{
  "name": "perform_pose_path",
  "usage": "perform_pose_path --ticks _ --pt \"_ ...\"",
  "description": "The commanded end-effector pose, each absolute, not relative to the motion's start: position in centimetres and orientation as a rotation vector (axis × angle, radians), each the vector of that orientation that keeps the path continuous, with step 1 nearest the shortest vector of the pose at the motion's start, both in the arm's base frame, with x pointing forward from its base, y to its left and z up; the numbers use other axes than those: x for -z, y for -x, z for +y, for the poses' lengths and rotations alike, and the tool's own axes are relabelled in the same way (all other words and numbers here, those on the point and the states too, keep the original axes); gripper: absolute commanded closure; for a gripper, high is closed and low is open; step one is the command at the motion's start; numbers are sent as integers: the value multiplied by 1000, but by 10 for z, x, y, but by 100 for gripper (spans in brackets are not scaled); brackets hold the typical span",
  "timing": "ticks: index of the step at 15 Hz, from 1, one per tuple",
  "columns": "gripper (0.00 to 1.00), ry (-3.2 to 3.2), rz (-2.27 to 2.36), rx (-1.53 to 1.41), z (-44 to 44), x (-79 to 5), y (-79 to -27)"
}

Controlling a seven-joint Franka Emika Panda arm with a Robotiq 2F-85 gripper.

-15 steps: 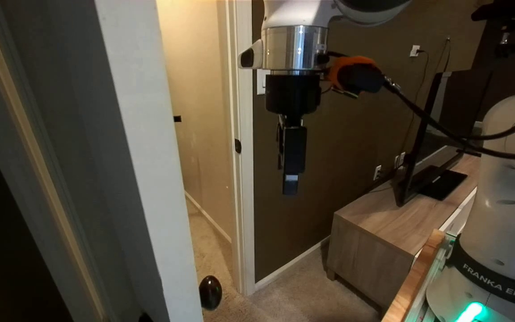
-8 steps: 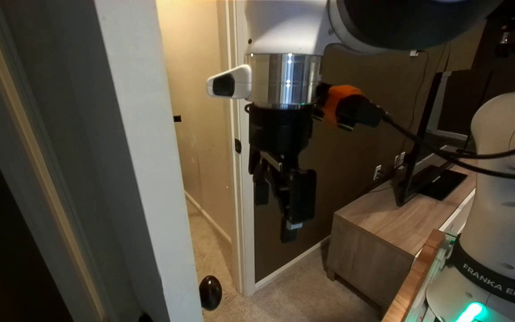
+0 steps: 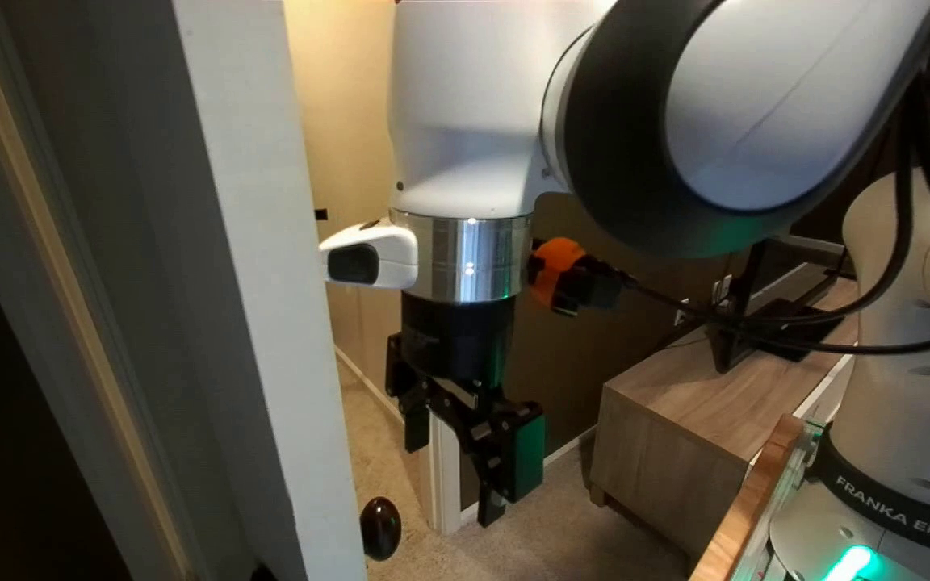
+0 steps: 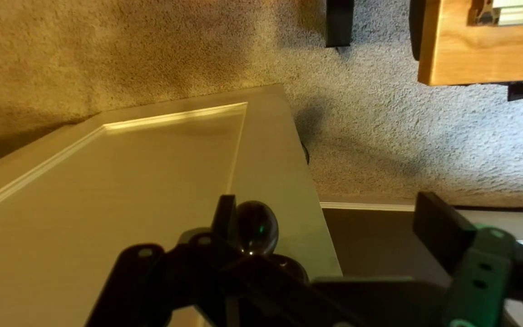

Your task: Close the door

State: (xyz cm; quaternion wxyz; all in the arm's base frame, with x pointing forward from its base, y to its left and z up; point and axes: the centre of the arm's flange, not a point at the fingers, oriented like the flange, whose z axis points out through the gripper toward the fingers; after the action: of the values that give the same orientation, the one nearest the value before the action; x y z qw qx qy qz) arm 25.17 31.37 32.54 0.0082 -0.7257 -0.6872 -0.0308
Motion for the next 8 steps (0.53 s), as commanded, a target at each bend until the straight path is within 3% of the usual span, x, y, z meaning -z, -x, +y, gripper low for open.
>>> perform_pose_path --ticks 1,8 --pt "0 2216 -2241 151 334 -300 -274" --pt "0 2228 -2202 157 330 -301 -271"
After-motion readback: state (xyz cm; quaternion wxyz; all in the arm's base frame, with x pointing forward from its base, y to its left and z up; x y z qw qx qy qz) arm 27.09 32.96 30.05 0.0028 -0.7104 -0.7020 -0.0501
